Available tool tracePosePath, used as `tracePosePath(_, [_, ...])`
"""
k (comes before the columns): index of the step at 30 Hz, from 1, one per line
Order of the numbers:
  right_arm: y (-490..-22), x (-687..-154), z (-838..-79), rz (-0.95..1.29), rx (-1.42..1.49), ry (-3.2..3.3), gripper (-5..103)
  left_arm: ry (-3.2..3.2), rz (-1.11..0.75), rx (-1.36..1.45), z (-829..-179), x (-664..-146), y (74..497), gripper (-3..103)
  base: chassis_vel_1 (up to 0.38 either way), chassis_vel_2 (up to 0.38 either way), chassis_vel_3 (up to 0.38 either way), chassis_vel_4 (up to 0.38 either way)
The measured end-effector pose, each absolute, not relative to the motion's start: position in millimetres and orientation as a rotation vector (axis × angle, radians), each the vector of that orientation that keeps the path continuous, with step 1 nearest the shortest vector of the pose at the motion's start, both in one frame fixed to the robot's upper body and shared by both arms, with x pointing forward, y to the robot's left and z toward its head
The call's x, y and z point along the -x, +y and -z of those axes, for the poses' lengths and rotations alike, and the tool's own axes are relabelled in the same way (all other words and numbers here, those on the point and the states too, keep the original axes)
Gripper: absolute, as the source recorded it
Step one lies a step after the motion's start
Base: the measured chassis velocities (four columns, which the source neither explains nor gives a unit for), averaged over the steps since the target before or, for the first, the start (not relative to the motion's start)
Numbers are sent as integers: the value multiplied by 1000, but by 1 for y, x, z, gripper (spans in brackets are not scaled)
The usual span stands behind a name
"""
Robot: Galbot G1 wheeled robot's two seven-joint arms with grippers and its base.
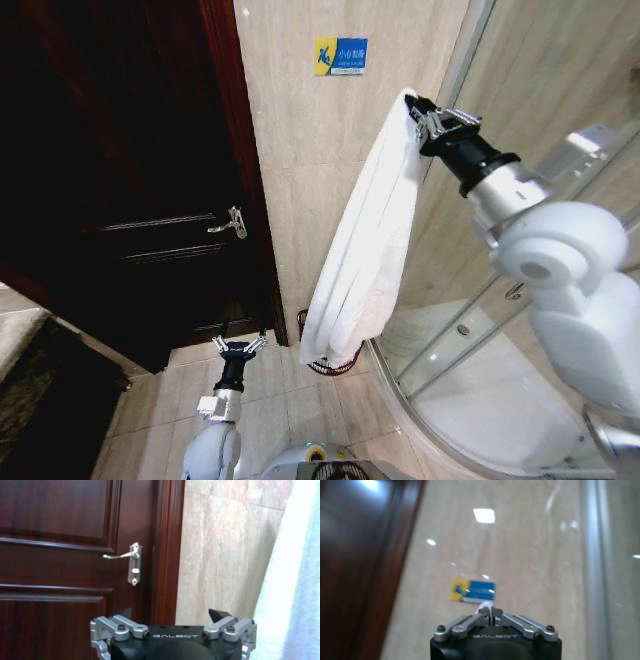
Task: Discard the used towel into the hamper.
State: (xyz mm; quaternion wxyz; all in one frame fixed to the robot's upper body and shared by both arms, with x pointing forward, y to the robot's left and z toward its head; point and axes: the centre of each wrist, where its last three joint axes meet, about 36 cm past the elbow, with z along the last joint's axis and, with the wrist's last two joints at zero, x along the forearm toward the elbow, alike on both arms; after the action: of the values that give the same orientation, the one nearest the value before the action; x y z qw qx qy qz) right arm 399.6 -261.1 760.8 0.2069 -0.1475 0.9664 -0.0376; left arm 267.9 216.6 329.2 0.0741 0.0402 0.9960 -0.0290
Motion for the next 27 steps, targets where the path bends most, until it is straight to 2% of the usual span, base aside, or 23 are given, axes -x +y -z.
tracePosePath(8, [-257,-404,-769,-91,307,2828,1,2985,79,-141,-329,-271,213,100,0,0,0,0])
tracePosePath(16, [-260,-426,-772,-135,247,2805,1,2981,79,-148,-330,-271,212,100,0,0,0,0])
tracePosePath(27, [-247,-428,-762,-274,359,2856,1,2973,82,-155,-330,-277,210,100,0,0,0,0])
